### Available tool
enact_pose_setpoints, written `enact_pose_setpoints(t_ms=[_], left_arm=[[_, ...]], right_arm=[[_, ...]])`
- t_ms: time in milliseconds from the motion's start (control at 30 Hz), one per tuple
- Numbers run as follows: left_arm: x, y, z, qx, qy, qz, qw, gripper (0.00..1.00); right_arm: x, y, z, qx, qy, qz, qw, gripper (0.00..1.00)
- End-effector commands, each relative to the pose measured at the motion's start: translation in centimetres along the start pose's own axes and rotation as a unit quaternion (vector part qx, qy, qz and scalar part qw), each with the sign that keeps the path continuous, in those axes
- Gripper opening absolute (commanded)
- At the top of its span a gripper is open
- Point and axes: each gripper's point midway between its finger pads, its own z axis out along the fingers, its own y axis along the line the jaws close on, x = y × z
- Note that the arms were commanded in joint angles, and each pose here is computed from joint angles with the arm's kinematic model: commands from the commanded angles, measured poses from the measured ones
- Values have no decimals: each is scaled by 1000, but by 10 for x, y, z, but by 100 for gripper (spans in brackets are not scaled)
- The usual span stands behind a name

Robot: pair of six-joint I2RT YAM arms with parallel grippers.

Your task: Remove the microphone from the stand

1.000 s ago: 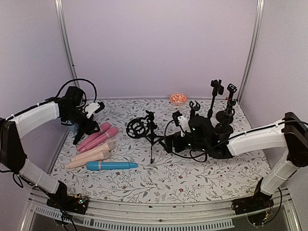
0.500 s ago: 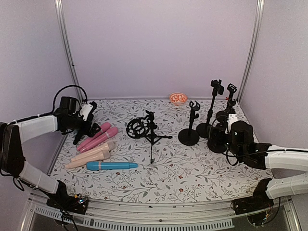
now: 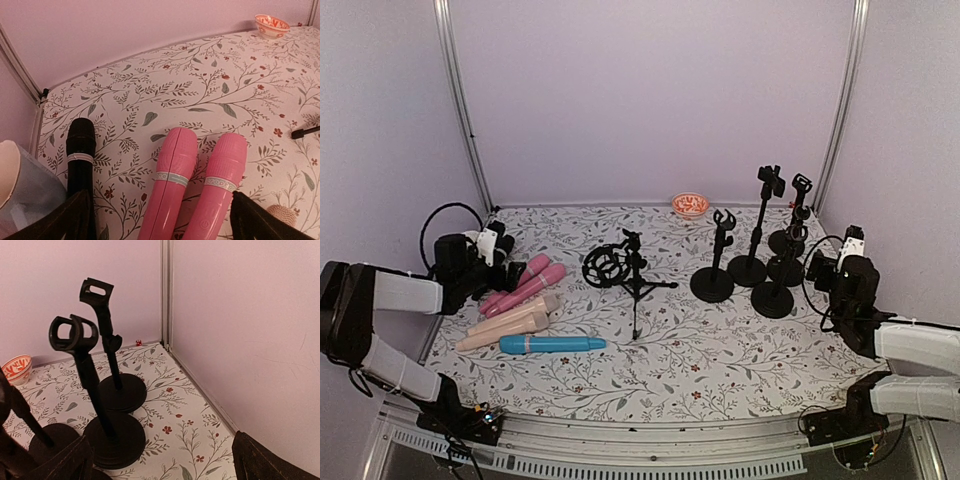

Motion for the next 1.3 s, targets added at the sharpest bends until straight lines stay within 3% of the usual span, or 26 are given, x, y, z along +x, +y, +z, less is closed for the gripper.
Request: enact_pose_setpoints(t_ms=[0,400,600,767,900,1000,1267], left_arm=[[-35,17,-14,-57,-126,16,990,99],[-38,23,-18,-78,-180,0,981,99],[-34,35,-14,-90,-170,-23,981,99],[-29,30,-39,-102,-229,-15,968,99],[-28,28,-37,-95,-223,-14,970,99],[-27,28,-36,-94,-216,-15,972,99],[-26,29,-37,-96,-218,-17,971,99]], right_arm=[[-5,-18,9,9,-44,20,999,99],[-9,-39,41,-7,-91,31,995,99],[-11,-32,39,-47,-97,50,993,99],[-4,-21,47,-74,-104,54,990,99],[4,-7,52,-107,-103,31,988,99],[10,-1,68,-106,-66,23,992,99],[10,-2,66,-106,-72,23,992,99]])
